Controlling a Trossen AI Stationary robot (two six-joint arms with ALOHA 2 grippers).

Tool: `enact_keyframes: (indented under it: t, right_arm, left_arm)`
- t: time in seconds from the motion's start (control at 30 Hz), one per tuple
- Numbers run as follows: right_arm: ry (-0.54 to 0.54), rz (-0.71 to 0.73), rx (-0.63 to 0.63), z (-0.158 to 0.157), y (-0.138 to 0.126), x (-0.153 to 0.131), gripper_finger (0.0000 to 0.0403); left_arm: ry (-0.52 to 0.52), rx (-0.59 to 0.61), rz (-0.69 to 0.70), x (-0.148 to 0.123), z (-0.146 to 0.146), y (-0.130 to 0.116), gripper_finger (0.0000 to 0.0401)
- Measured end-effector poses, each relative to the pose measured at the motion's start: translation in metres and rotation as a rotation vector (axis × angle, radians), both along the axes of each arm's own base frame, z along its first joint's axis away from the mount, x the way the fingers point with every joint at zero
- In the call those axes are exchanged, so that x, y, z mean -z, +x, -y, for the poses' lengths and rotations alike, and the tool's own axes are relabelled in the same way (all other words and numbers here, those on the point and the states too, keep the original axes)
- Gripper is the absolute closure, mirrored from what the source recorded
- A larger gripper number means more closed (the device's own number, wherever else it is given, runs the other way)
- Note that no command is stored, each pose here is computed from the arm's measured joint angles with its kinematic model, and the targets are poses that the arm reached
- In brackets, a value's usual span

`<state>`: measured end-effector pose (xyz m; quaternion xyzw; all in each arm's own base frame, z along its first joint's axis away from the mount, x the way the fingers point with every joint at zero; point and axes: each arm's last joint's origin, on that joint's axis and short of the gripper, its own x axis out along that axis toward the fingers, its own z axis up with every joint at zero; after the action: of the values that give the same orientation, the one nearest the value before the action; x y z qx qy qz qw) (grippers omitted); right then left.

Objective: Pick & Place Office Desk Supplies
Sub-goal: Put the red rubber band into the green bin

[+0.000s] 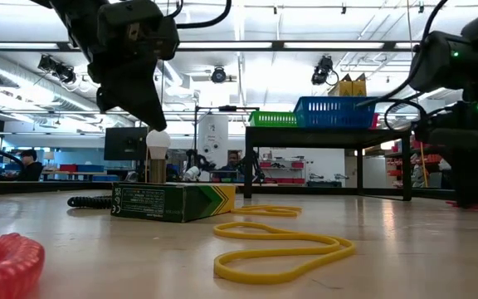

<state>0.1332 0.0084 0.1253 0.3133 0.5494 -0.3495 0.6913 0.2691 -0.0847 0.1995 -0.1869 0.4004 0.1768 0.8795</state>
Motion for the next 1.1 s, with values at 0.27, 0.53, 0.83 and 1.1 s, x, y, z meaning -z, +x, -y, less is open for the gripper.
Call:
enact_keyframes:
  t: [0.27, 0.53, 0.83, 1.1]
  right_arm:
    - [0.027, 0.021, -0.077, -0.002, 0.008, -0.007, 0.0383]
    - [0.092, 0.234, -0.333, -0.023, 0.04, -0.049, 0.0395]
    - [0.015, 0.525, -0.538, -0.059, 0.067, -0.138, 0.04]
    - [-0.16, 0.731, -0.503, -0.054, 0.076, -0.226, 0.04]
  left_arm:
    - [0.049, -0.004, 0.021, -0.001, 0.007, -0.002, 0.0392]
    - [0.12, -0.006, 0.054, -0.002, 0.008, -0.002, 0.0396]
    - [0.023, -0.078, 0.273, 0.033, -0.006, -0.006, 0.0398]
    - [0.046, -0.206, 0.413, 0.044, -0.015, -0.015, 0.0395]
